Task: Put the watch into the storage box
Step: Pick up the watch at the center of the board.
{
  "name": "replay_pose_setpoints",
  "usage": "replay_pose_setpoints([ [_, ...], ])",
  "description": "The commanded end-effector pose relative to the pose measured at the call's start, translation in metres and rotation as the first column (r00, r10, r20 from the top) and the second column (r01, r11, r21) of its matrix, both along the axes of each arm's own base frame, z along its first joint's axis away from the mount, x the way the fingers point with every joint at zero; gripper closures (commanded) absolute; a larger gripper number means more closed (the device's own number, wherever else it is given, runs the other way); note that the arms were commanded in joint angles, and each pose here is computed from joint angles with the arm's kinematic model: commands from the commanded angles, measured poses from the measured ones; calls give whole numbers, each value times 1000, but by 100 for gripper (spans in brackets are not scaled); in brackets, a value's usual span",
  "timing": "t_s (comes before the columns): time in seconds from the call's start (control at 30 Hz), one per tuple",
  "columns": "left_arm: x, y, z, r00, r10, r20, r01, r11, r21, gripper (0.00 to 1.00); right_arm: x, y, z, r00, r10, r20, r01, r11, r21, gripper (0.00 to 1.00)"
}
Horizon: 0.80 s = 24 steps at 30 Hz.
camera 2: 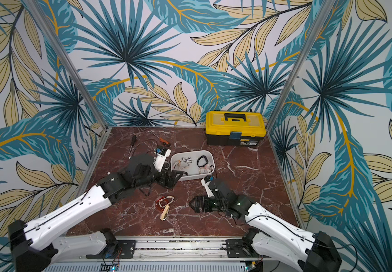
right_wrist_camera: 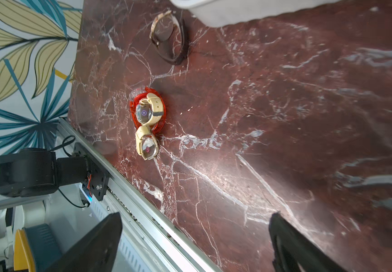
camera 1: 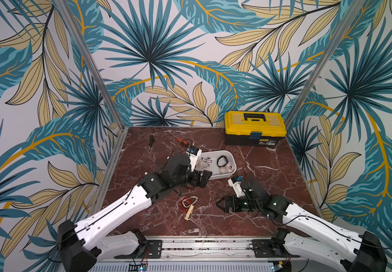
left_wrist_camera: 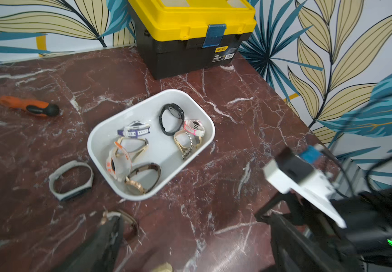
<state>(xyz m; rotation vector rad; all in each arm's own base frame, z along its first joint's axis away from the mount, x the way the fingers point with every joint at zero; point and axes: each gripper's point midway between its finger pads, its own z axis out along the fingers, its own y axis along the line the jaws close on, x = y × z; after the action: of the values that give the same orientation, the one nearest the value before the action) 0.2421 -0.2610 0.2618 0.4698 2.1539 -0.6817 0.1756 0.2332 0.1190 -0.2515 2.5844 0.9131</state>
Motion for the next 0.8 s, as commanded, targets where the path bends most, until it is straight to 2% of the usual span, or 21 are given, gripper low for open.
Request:
replay_pose_setpoints([
  [0.0,-31,65,-50,961,239,-136,-218,964,156,0,8,38,15,998,45,36,-48,997,67,0],
  [0.1,-66,94,-65,925,318,-209,-293,946,140,0,11,57,4,998,68,5,-68,998,16,0],
  [0.17,-83,108,-79,897,362,-252,-335,931,144,0,20,74,4,997,73,16,-73,997,20,0],
  [0.33,-101,137,-100,841,468,-272,-408,878,251,0,34,85,-21,997,58,-45,-62,994,-89,0],
  [0.47,-107,153,-108,817,519,-251,-441,843,308,0,44,95,-31,996,46,-70,-56,988,-145,8],
  [0.53,-108,152,-108,827,506,-245,-433,852,295,0,47,97,-34,996,44,-73,-56,984,-169,10],
  [0.77,-106,123,-101,903,373,-212,-328,919,219,0,48,92,-52,995,47,-87,-70,956,-284,17],
])
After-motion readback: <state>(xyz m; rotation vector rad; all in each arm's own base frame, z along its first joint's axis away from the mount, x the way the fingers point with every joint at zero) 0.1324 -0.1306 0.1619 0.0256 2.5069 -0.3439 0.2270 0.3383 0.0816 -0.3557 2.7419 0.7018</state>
